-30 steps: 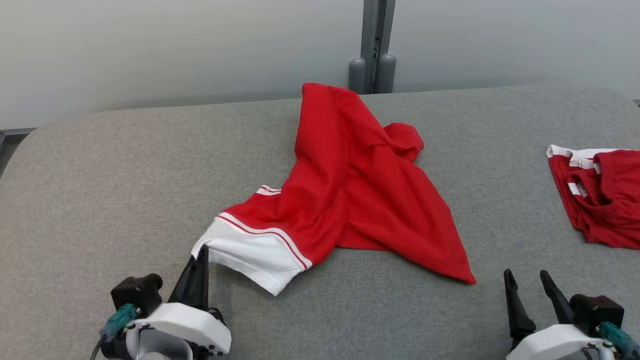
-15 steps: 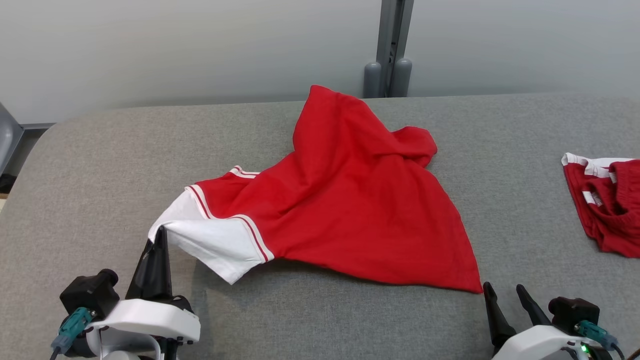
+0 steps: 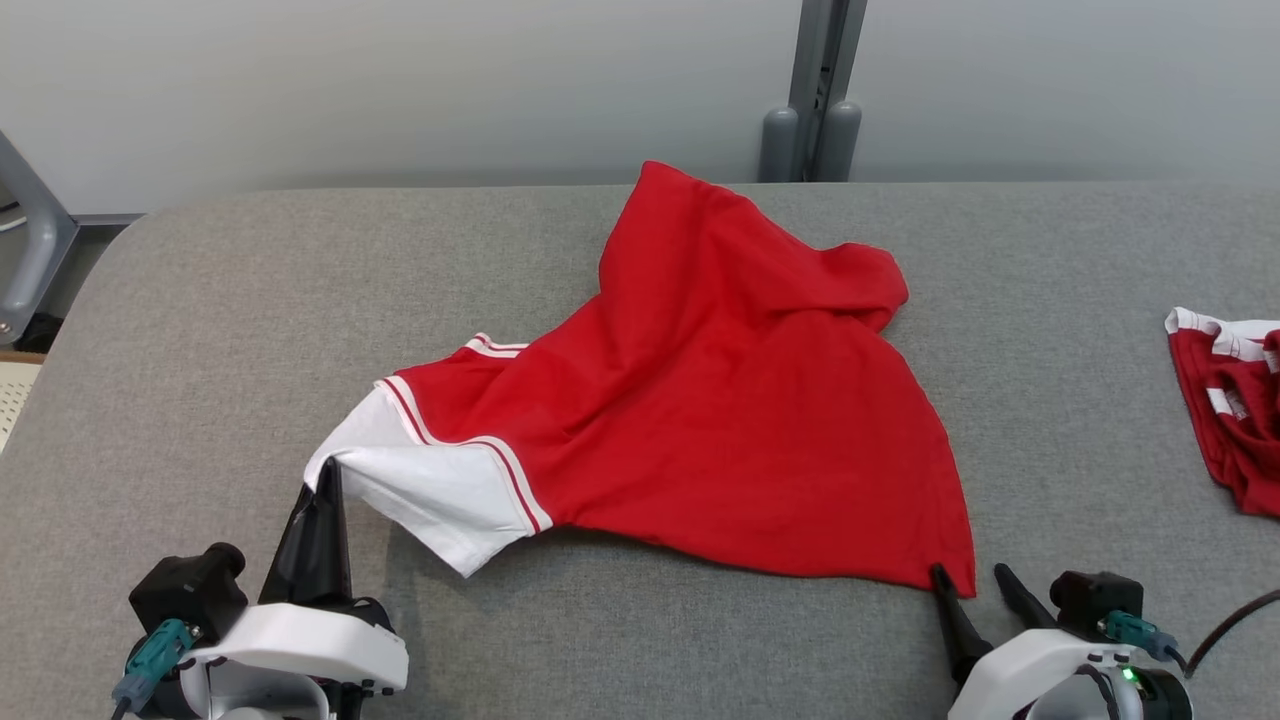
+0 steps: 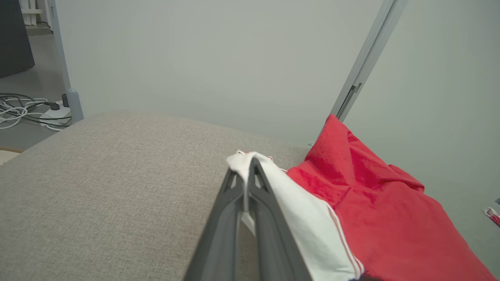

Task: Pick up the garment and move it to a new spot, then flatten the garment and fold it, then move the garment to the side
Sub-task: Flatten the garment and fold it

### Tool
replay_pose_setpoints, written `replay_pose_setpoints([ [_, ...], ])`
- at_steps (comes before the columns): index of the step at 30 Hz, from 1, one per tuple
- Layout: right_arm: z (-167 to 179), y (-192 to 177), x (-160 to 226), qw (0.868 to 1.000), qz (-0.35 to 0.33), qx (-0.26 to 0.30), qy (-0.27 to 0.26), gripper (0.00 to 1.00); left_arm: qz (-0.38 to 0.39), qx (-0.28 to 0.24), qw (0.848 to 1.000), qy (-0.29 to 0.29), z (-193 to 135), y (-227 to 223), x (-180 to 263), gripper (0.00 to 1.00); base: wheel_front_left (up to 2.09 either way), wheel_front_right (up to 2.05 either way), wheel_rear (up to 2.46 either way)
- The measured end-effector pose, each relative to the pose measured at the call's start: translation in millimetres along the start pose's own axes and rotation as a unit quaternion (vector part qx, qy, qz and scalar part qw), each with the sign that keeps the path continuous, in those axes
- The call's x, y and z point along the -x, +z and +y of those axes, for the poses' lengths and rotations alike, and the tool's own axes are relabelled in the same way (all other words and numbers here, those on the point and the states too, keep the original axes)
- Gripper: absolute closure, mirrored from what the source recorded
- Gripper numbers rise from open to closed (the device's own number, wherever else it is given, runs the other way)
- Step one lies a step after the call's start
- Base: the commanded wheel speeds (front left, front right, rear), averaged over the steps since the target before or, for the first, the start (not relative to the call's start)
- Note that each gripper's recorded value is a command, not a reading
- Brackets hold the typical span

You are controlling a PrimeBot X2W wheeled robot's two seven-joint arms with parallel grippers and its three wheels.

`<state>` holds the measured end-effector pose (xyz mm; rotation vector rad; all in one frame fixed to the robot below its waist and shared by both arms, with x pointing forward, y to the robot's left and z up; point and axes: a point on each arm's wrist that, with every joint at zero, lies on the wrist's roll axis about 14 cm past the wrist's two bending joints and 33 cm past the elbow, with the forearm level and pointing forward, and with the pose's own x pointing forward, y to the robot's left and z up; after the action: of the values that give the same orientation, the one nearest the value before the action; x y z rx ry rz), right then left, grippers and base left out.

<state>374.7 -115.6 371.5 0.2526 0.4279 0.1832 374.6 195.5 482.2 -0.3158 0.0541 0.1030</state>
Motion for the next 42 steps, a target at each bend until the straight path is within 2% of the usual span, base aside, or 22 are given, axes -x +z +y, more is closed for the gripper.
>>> replay_pose_setpoints([
  [3, 3, -2, -5, 1.0, 0.009, 0.006, 0.006, 0.0, 0.002, -0.001, 1.0, 0.004, 3, -2, 0, 1.0, 0.0, 0.0, 0.0],
  [4, 5, -3, -6, 1.0, 0.012, 0.009, 0.009, 0.1, 0.002, -0.001, 1.0, 0.004, 3, -2, 0, 1.0, 0.0, 0.0, 0.0],
  [5, 6, -4, -8, 1.0, 0.017, 0.014, 0.012, 0.26, 0.003, -0.001, 1.0, 0.005, 4, -3, 0, 1.0, 0.0, 0.0, 0.0],
  [6, 7, -5, -9, 1.0, 0.021, 0.018, 0.015, 0.51, 0.004, -0.001, 1.0, 0.006, 4, -3, 0, 1.0, 0.0, 0.0, 0.0],
  [8, 11, -6, -11, 0.999, 0.026, 0.016, 0.02, 0.62, 0.005, -0.001, 1.0, 0.006, 4, -4, 0, 1.0, 0.0, 0.0, 0.0],
  [10, 14, -7, -13, 0.999, 0.03, 0.016, 0.024, 0.79, 0.006, -0.001, 1.0, 0.007, 5, -5, 0, 1.0, 0.0, 0.0, 0.0],
  [11, 15, -6, -13, 0.999, 0.028, 0.016, 0.025, 1.0, 0.006, -0.001, 1.0, 0.007, 5, -5, 0, 1.0, 0.0, 0.0, 0.0],
  [18, 17, 12, -16, 1.0, -0.01, -0.006, 0.026, 1.0, 0.001, 0.003, 1.0, 0.001, -1, -3, -3, 1.0, 0.0, 0.0, 0.0],
  [23, 22, 57, -16, 0.994, -0.087, -0.06, 0.032, 1.0, -0.023, 0.029, 0.999, -0.016, -13, 11, -11, 1.0, 0.0, 0.0, 0.0],
  [24, 23, 79, -14, 0.989, -0.122, -0.08, 0.035, 1.0, -0.04, 0.047, 0.998, -0.029, -21, 22, -15, 1.0, 0.0, 0.0, 0.0],
  [27, 23, 110, -5, 0.977, -0.173, -0.114, 0.041, 1.0, -0.074, 0.079, 0.993, -0.051, -36, 44, -21, 1.0, 0.0, 0.0, 0.0],
  [33, 20, 170, 25, 0.956, -0.249, -0.143, 0.064, 1.0, -0.134, 0.152, 0.973, -0.11, -68, 92, -27, 1.0, 0.0, 0.0, 0.0],
  [37, 13, 205, 55, 0.943, -0.29, -0.142, 0.078, 1.0, -0.167, 0.192, 0.955, -0.153, -91, 126, -26, 1.0, 0.0, 0.0, 0.0],
  [42, 8, 243, 95, 0.928, -0.338, -0.132, 0.089, 1.0, -0.207, 0.215, 0.929, -0.217, -121, 173, -18, 1.0, 0.0, 0.0, 0.0],
])
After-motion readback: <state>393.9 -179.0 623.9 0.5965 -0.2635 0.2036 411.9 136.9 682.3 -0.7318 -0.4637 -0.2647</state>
